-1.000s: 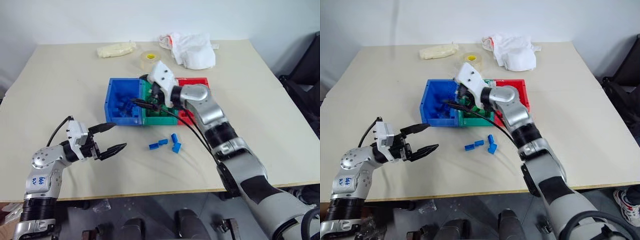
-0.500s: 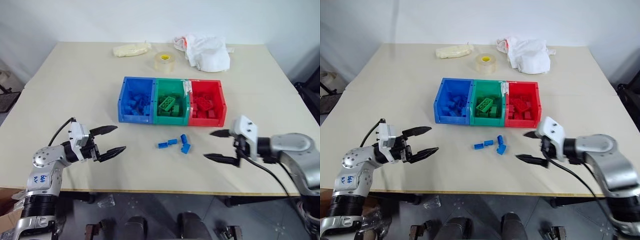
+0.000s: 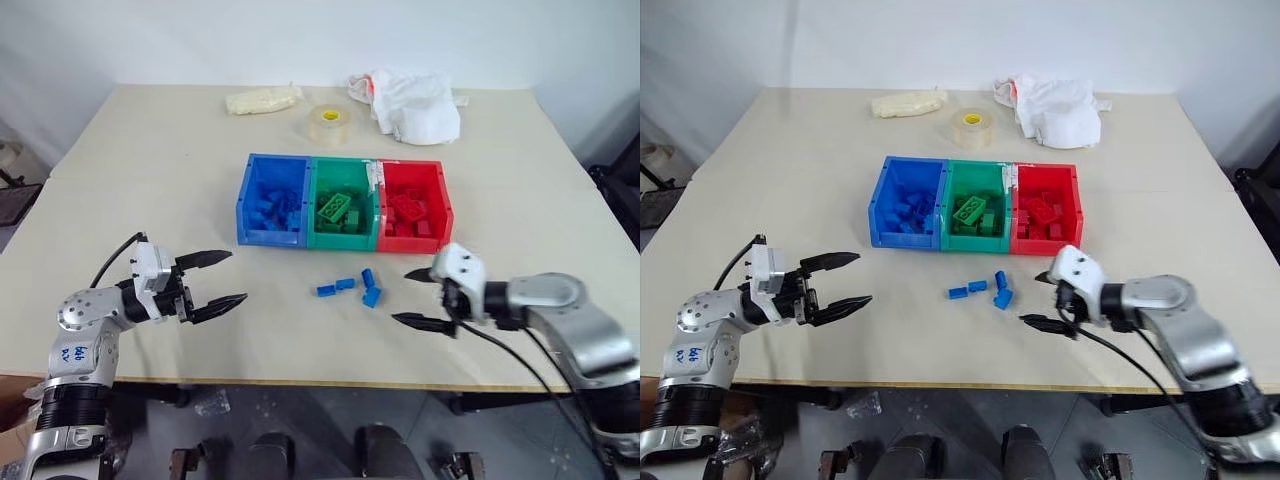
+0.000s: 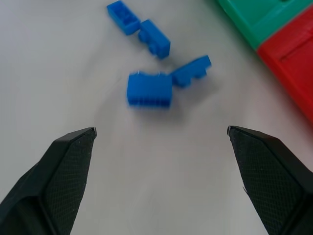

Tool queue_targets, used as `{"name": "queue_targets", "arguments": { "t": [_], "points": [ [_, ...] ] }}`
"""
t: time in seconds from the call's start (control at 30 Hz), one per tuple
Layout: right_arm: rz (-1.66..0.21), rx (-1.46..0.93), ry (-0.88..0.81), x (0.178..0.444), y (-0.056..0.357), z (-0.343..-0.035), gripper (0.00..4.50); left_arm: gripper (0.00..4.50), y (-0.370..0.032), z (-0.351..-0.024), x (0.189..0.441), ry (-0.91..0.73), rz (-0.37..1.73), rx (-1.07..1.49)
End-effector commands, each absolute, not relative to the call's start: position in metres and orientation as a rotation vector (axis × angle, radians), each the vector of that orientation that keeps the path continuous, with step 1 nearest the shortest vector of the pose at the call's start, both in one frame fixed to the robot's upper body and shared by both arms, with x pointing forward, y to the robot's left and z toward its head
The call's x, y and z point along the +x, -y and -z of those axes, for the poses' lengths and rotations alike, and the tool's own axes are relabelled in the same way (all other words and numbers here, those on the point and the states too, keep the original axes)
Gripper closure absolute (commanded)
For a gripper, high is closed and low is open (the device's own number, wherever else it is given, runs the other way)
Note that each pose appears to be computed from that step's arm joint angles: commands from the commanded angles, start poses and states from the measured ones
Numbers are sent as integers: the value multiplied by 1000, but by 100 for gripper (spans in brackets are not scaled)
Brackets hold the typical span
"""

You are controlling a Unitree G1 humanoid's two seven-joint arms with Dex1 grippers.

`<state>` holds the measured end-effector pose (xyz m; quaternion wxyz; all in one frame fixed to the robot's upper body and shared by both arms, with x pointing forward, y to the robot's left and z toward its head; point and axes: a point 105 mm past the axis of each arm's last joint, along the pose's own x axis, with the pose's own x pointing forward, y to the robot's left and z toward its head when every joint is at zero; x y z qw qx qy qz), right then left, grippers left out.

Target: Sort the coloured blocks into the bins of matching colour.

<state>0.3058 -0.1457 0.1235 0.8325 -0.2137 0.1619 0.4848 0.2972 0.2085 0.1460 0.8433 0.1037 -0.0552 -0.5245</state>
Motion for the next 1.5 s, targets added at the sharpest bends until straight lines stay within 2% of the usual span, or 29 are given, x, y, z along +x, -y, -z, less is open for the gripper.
{"name": "queue_targets", "arguments": {
  "t": [0.03,0.1,0.2,0.43,0.6,0.8,0.9,1.1,1.23,1.4,1.5],
  "points": [
    [-1028,-462,-318,317,130,-117,1,0,-214,-155,297,148,1088,248],
    [-1036,-466,-323,321,122,-111,1,0,-213,-156,296,154,1083,251],
    [-1053,-461,-306,323,115,-110,63,0,-212,-156,295,156,1077,250],
    [-1075,-499,-251,318,116,-131,304,0,-213,-156,292,156,1058,248],
    [-1104,-502,-148,317,109,-170,304,0,-213,-155,290,155,1053,245],
    [-1124,-439,80,348,63,-236,304,0,-210,-156,293,167,1055,243],
    [-1134,-446,119,371,32,-245,304,0,-206,-157,295,180,1060,241],
    [-1133,-478,158,404,-26,-245,304,0,-197,-154,296,188,1080,244],
    [-1084,-469,171,416,-49,-243,170,0,-190,-156,296,204,1088,240],
    [-1079,-478,209,417,-51,-245,4,0,-190,-155,293,205,1094,242],
    [-1112,-471,247,413,-41,-251,4,0,-190,-154,292,202,1101,240]
  ]
}}
